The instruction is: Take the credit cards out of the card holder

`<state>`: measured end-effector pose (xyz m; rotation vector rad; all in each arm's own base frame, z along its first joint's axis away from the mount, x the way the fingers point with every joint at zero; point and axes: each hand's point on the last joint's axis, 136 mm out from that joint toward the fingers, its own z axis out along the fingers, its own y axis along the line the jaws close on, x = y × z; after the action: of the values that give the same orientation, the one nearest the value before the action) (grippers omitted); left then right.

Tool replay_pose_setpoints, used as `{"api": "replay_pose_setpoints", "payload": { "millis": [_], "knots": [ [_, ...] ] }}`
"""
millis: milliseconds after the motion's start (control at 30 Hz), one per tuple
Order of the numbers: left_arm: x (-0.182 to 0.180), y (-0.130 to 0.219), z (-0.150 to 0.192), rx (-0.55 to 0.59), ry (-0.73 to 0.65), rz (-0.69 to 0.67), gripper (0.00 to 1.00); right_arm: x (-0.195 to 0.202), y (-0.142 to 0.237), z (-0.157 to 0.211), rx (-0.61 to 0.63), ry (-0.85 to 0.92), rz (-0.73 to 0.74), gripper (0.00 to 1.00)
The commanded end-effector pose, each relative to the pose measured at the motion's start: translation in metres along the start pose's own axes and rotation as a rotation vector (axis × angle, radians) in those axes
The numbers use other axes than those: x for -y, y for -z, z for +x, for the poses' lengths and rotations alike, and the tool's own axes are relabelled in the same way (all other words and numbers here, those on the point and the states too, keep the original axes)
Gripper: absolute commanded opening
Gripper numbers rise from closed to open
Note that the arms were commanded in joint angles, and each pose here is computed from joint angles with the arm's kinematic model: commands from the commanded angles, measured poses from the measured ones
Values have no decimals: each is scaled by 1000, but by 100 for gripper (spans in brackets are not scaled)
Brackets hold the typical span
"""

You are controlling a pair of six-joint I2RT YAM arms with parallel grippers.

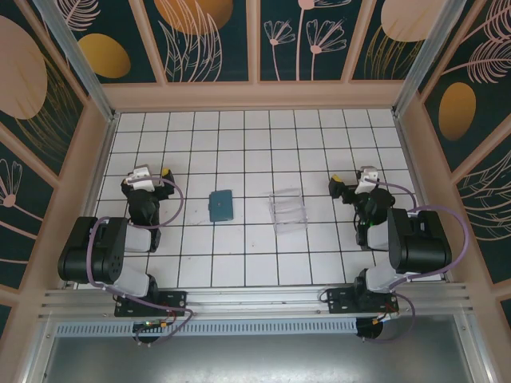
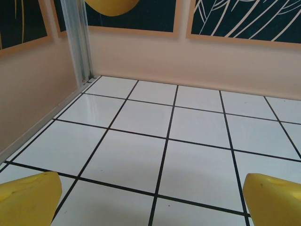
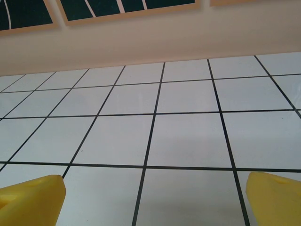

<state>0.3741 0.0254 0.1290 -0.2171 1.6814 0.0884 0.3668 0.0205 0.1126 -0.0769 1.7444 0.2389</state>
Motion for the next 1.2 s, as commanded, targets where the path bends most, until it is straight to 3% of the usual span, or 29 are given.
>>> {"api": "replay_pose_setpoints", "payload": {
  "millis": [0, 1033, 1167],
  "knots": [
    [-1, 0, -8, 34, -4, 5, 99, -4, 1, -13, 52, 34, -26, 99],
    [-1, 1, -8, 39, -3, 5, 99, -2, 1, -13, 50, 25, -23, 99],
    [2, -2, -15, 13, -16, 9, 98, 12, -9, -19, 11, 8, 95, 99]
  ]
}}
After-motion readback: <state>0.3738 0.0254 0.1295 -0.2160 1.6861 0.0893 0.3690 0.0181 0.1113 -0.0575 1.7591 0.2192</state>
